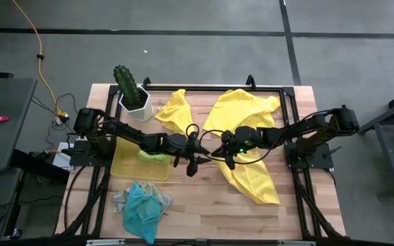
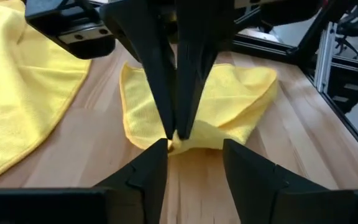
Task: Fold microfiber towels
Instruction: Fold the bottom yellow microfiber towel
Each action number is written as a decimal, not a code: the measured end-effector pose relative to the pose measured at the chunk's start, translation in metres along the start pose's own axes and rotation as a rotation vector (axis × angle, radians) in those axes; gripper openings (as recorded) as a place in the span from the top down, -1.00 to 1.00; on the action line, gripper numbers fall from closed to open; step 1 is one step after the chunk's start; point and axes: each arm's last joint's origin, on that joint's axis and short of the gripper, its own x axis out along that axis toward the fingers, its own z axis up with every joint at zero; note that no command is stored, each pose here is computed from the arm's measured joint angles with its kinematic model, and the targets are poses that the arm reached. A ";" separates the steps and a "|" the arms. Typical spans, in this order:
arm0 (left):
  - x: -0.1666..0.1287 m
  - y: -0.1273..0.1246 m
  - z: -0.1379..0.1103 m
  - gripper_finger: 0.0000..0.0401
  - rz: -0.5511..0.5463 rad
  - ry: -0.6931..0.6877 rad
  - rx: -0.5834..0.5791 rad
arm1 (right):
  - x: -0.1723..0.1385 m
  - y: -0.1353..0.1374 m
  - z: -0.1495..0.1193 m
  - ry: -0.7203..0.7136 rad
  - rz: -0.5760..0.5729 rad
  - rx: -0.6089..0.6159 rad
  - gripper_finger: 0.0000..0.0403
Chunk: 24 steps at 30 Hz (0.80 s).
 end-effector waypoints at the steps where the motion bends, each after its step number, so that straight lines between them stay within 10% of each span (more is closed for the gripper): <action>1: 0.000 0.000 0.000 0.34 0.000 -0.001 0.000 | 0.000 0.000 0.000 0.000 0.000 0.000 1.00; 24: 0.000 0.000 0.002 0.98 0.022 -0.022 0.016 | 0.000 0.000 -0.001 0.007 -0.004 0.002 1.00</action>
